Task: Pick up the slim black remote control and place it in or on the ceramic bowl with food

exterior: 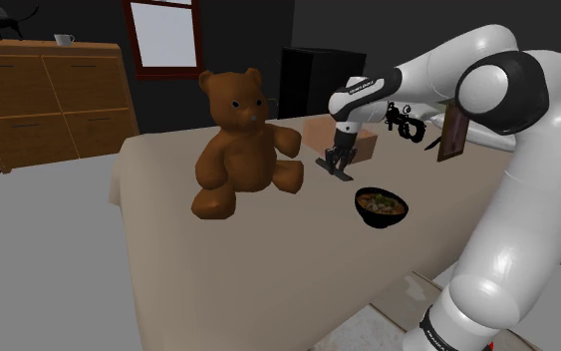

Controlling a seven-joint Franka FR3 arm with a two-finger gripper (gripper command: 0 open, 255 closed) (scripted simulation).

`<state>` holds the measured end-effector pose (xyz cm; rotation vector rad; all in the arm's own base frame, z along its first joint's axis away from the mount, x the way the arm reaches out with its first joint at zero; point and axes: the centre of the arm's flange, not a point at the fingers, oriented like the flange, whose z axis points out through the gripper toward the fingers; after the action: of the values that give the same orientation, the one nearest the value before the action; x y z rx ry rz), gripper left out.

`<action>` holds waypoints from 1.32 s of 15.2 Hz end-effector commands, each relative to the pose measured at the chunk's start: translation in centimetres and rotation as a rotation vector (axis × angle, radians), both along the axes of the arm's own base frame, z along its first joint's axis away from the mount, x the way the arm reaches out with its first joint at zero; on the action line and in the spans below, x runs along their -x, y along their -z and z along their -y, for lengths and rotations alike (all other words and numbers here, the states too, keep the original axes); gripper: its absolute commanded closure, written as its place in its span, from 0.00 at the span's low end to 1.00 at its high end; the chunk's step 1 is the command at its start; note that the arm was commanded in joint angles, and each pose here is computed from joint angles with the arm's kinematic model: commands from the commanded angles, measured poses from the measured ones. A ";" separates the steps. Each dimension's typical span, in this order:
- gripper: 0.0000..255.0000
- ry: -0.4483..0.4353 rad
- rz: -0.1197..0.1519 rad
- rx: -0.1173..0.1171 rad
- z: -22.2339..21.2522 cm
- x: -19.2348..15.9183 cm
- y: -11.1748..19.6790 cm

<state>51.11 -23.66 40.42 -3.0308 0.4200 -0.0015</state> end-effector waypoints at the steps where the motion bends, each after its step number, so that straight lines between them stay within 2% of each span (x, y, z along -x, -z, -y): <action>1: 1.00 0.000 0.000 0.000 0.0 0.1 -1.1; 15: 1.00 0.000 0.000 0.000 0.0 0.1 -8.4; 20: 1.00 0.000 0.000 0.000 -0.8 6.6 -8.1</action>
<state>45.64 -23.05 48.58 -3.0304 0.4212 -0.0008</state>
